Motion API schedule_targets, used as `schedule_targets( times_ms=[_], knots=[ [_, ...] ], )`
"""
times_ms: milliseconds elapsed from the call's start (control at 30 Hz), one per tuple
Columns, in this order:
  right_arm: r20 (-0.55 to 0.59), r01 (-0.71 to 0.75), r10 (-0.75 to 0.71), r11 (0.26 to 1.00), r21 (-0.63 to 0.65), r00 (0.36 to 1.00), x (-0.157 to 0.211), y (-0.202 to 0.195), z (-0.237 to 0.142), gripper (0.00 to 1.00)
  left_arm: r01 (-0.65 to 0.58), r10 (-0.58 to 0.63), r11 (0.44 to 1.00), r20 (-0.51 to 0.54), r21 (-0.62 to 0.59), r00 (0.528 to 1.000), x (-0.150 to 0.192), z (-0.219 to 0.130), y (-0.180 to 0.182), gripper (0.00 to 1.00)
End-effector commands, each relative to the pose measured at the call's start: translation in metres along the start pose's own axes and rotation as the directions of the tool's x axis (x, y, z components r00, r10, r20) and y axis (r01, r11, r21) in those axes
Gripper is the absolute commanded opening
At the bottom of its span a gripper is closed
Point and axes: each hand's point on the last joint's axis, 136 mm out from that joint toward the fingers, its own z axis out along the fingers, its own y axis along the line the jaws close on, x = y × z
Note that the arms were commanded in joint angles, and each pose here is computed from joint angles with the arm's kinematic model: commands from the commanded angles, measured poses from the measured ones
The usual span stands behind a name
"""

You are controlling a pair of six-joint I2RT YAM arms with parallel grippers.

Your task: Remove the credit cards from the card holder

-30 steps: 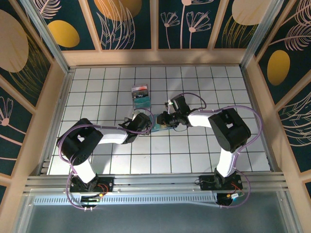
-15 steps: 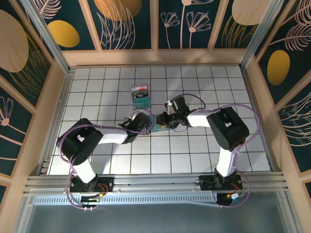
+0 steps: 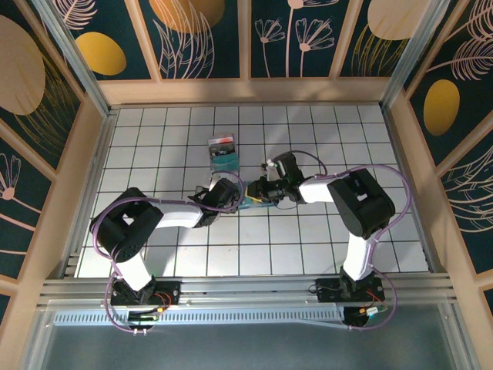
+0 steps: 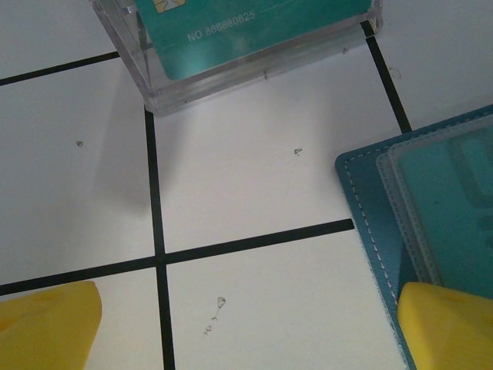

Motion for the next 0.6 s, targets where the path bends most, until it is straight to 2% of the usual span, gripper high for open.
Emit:
schedule_targets(
  times_ms=[0, 233, 567],
  knots=[
    [-0.01, 0.04, -0.042, 0.989, -0.143, 0.999, 0.003, 0.033, -0.008, 0.19, -0.057, 0.055, 0.998, -0.074, -0.026, 0.996, 0.019, 0.006, 0.004, 0.99],
    [-0.006, 0.037, -0.038, 0.987, -0.154, 0.999, 0.007, 0.032, -0.011, 0.16, -0.058, 0.055, 0.998, -0.089, -0.036, 0.994, 0.023, 0.006, 0.006, 0.99],
    [0.039, 0.019, -0.013, 0.989, -0.147, 0.999, -0.006, 0.023, -0.025, 0.12, -0.059, 0.054, 0.997, -0.093, -0.055, 0.994, 0.025, 0.004, 0.011, 0.99]
  ],
)
